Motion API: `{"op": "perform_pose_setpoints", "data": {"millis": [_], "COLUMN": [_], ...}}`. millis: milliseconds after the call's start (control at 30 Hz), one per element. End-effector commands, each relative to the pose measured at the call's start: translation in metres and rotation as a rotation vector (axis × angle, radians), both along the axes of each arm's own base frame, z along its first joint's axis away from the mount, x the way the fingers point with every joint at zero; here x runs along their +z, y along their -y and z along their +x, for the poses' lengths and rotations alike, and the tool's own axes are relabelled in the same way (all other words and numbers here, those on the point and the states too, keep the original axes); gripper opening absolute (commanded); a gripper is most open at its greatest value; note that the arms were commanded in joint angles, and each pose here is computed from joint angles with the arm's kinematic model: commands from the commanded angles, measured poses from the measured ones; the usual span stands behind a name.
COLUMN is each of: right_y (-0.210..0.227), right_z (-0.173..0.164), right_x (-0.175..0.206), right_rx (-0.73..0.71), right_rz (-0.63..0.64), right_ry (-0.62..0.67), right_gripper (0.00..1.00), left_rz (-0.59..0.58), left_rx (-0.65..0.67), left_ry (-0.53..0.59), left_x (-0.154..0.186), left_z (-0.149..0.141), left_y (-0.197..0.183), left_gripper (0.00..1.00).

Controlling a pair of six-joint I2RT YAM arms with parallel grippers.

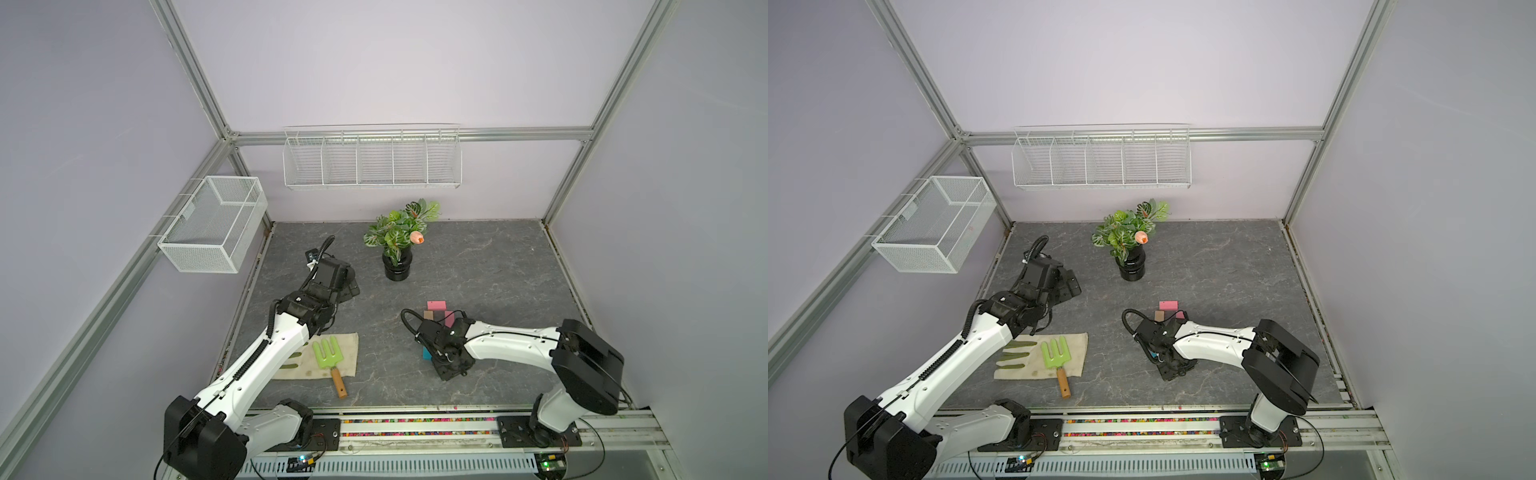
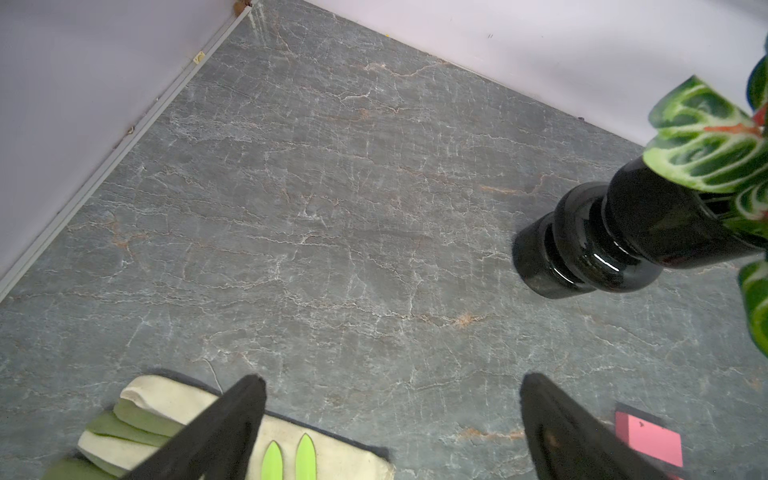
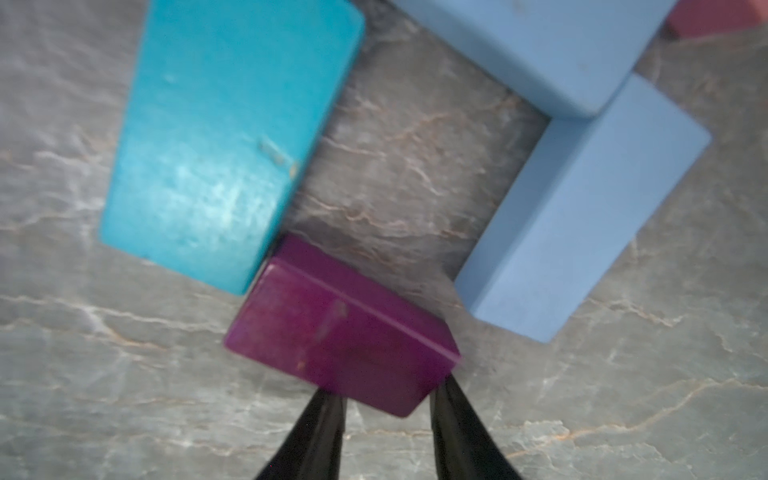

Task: Assemble the number 8 with building blocks
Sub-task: Assemble the building block at the center of the board.

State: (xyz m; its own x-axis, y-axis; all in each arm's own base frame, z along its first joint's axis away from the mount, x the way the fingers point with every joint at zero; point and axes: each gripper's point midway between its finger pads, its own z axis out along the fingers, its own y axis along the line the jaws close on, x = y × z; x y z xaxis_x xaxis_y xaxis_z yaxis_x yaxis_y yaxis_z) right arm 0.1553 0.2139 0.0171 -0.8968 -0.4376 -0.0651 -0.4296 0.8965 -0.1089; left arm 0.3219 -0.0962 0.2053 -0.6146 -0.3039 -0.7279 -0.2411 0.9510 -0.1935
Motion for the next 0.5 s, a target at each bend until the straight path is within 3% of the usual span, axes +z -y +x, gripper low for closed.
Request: {"op": "perform_pose_setpoints", "data": {"millis": [0,467], "right_y": [-0.004,0.006], "right_z": [0.010,0.022], "right_x": [-0.005,0.010], "right_rx": [0.001,-0.026], "right_rz": [-0.003,-0.005], "right_ry": [0.032,0.088], "right_gripper": [0.39,0.41], "left_rz": [0.016,0.013], "left_rx": [0.014,0.011], "left_ry": [0.009,0.015], "left_x": [0.002,0.004], "left_z": [0.000,0.000], "left_y": [-0.003,-0.003], "left_gripper": [1.00,1.00]}}
